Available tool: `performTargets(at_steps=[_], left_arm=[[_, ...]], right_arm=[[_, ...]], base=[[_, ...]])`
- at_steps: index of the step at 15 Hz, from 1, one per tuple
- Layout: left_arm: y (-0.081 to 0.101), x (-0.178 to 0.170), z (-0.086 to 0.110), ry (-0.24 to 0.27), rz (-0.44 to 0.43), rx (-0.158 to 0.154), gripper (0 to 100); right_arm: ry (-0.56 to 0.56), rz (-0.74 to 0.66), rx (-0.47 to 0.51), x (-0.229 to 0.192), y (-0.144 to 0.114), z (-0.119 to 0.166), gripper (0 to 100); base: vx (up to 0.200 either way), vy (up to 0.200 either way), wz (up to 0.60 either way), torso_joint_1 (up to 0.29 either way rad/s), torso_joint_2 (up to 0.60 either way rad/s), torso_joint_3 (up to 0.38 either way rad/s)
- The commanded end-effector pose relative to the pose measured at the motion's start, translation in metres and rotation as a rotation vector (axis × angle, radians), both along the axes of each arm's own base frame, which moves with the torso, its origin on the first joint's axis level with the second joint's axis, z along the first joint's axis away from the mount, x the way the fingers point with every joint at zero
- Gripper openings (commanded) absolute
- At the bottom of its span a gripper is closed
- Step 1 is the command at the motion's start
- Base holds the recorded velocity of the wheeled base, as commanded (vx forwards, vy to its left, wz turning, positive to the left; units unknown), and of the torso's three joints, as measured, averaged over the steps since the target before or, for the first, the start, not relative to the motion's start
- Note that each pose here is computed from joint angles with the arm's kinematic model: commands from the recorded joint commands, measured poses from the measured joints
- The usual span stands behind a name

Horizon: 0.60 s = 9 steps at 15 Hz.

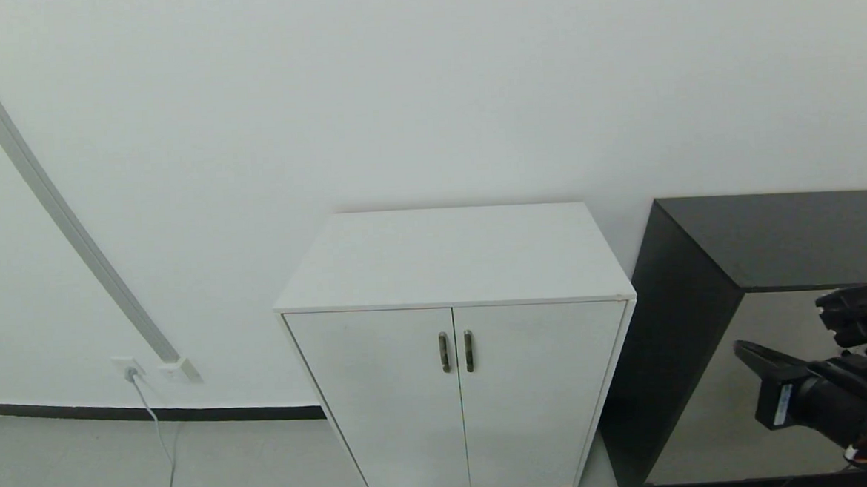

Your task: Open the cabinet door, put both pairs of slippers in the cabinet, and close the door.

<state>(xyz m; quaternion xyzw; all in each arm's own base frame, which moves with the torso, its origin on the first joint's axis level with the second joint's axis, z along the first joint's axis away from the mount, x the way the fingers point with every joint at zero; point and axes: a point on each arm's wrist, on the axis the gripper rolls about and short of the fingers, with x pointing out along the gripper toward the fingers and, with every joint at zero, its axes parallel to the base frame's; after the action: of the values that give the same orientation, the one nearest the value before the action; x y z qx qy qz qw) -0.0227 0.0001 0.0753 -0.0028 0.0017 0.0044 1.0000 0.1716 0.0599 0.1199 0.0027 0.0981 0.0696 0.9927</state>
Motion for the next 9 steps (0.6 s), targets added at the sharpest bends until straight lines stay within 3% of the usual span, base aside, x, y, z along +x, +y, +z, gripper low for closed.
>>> performTargets(at_steps=[1,3,9], left_arm=[[0.000,0.000,0.000,0.000,0.000,-0.001,0],[0.000,0.000,0.000,0.000,0.000,-0.001,0],[0.000,0.000,0.000,0.000,0.000,0.001,0]], right_arm=[[-0.028,-0.047,0.005,-0.029,-0.019,0.001,0],[-0.024,-0.100,-0.009,-0.042,-0.032,0.005,0],[0.049,-0.056,-0.049,-0.104,-0.047,0.000,0]], base=[[0.000,0.000,0.00,0.000,0.00,0.000],[0.000,0.000,0.00,0.000,0.00,0.000],[0.000,0.000,0.00,0.000,0.00,0.000]])
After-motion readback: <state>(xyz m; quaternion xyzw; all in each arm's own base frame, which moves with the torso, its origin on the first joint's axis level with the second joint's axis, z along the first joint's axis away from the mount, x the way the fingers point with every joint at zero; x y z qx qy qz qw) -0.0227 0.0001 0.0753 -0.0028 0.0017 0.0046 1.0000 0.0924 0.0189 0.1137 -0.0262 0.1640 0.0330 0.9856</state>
